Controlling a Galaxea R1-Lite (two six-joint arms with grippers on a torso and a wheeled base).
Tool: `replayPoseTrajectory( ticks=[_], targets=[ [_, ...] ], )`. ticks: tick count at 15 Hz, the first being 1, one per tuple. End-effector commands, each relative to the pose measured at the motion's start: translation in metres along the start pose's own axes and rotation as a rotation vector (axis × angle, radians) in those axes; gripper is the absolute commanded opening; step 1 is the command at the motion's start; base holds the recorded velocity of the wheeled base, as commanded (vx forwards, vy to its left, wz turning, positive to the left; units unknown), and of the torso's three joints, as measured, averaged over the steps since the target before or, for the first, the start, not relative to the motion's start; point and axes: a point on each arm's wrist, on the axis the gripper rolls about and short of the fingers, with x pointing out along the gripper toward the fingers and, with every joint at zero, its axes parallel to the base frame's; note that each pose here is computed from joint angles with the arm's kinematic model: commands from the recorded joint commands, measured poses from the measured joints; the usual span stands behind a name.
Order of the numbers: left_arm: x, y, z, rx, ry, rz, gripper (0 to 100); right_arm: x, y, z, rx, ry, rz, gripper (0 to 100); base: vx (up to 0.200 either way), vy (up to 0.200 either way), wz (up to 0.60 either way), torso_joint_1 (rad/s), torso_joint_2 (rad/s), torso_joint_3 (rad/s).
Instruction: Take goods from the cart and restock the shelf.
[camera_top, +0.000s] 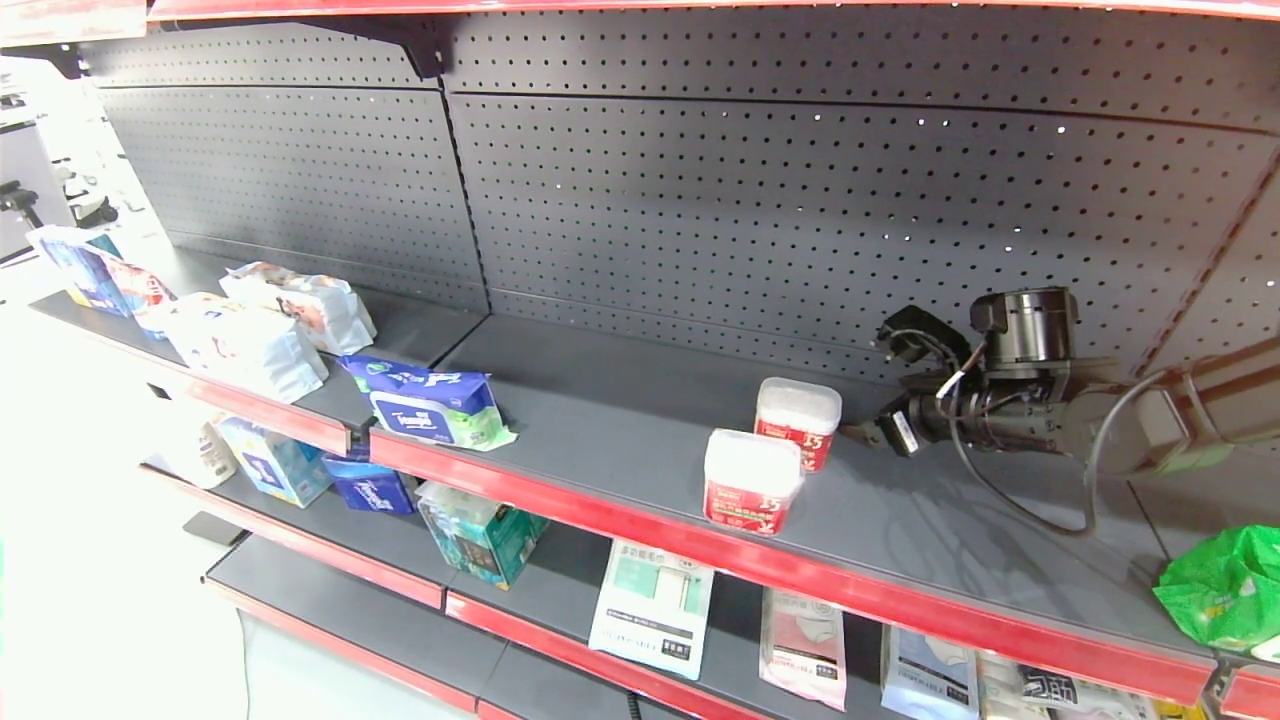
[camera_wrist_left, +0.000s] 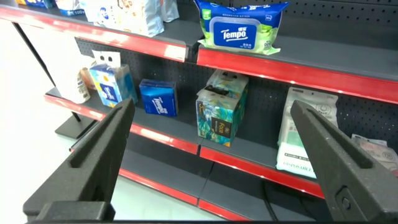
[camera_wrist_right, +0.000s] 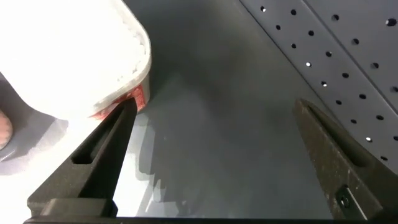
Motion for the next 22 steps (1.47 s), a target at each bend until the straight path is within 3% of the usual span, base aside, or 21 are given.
replayPoseTrajectory(
  ticks=[1, 9, 14, 16, 18, 20, 22],
  targets=[
    [0.0, 0.0, 0.0, 0.0, 0.002, 0.001, 100, 0.002, 0.002, 0.002, -0.004, -0.005, 0.005, 100, 0.0, 0.0, 0.0, 0.0, 0.0, 0.0],
    [0.0, 0.0, 0.0, -0.001, 0.002, 0.001, 100, -0.002, -0.007, -0.004, 0.011, 0.01, -0.019, 100, 0.0, 0.0, 0.0, 0.0, 0.0, 0.0],
    [0.0, 0.0, 0.0, 0.0, 0.001, 0.001, 100, -0.072, -0.024, -0.022, 0.065, 0.013, -0.124, 100, 0.0, 0.0, 0.0, 0.0, 0.0, 0.0],
    [0.0, 0.0, 0.0, 0.0, 0.001, 0.001, 100, -0.112, -0.014, -0.032, 0.151, -0.01, -0.147, 100, 0.0, 0.0, 0.0, 0.0, 0.0, 0.0],
    [0.0, 0.0, 0.0, 0.0, 0.001, 0.001, 100, -0.159, -0.002, -0.036, 0.272, -0.09, -0.194, 100, 0.0, 0.0, 0.0, 0.0, 0.0, 0.0],
    [0.0, 0.0, 0.0, 0.0, 0.002, -0.001, 100, -0.195, 0.009, -0.051, 0.293, -0.135, -0.24, 100, 0.0, 0.0, 0.0, 0.0, 0.0, 0.0],
    [0.0, 0.0, 0.0, 0.0, 0.002, -0.001, 100, -0.241, 0.033, -0.073, 0.28, -0.231, -0.293, 100, 0.0, 0.0, 0.0, 0.0, 0.0, 0.0]
  ],
)
